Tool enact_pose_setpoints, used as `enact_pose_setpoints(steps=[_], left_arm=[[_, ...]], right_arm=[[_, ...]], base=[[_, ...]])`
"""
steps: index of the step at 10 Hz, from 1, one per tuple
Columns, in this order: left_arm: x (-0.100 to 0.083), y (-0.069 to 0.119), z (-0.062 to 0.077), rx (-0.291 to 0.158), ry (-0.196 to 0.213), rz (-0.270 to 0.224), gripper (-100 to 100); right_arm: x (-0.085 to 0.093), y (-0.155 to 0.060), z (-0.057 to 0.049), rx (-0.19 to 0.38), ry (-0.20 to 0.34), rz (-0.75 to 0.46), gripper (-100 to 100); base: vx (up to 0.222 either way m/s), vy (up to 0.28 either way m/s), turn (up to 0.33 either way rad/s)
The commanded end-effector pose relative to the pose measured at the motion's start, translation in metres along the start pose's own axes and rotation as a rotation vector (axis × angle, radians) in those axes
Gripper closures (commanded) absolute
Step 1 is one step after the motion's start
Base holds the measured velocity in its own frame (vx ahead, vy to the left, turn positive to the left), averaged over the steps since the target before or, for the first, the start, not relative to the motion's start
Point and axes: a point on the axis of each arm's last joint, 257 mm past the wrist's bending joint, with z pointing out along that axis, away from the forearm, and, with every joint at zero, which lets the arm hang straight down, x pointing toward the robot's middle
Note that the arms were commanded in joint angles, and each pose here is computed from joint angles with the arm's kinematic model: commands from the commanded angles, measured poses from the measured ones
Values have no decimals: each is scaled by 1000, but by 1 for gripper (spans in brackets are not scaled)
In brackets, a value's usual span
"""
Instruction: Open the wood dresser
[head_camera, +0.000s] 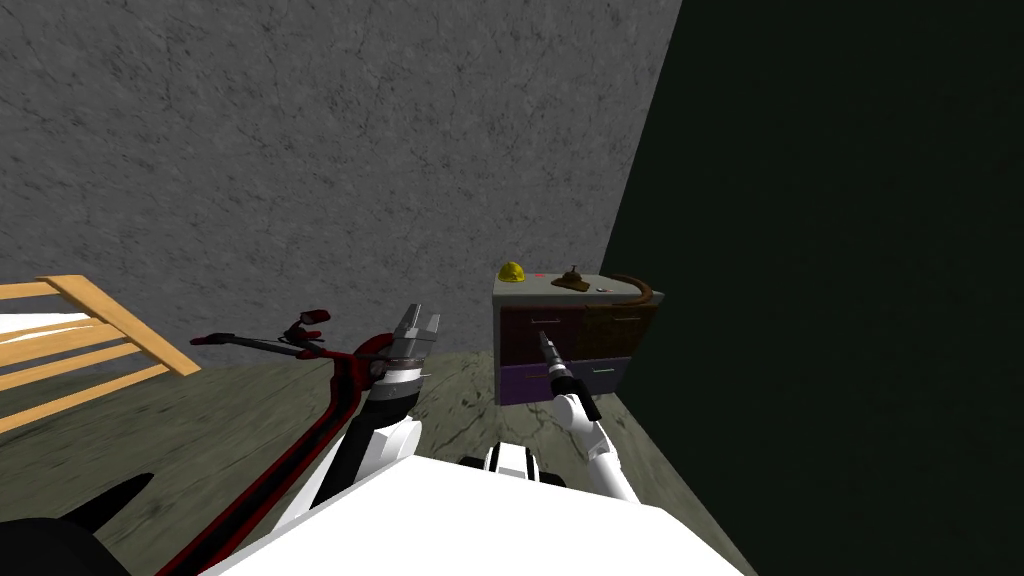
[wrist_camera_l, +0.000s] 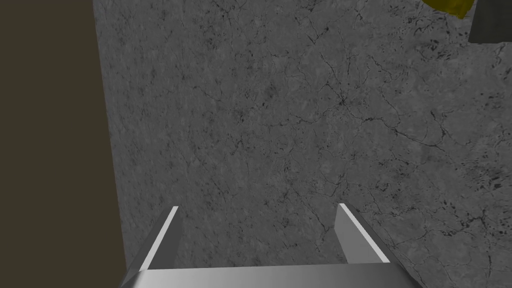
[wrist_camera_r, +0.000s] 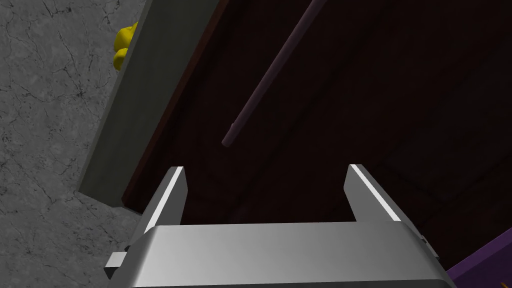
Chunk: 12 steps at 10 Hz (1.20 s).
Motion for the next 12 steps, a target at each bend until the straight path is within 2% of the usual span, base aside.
enact_pose_setpoints(steps=[1, 6, 12], left_arm=[[0, 0, 0, 0, 0, 0, 0], [0, 0, 0, 0, 0, 0, 0], [0, 0, 0, 0, 0, 0, 0]], right_arm=[[9, 6, -7, 6, 4, 23, -100], [-1, -7, -14, 25, 28, 192, -100], [-1, -10, -25, 40, 46, 331, -100]], base=[[60, -15, 69], [60, -11, 61], [57, -18, 61]])
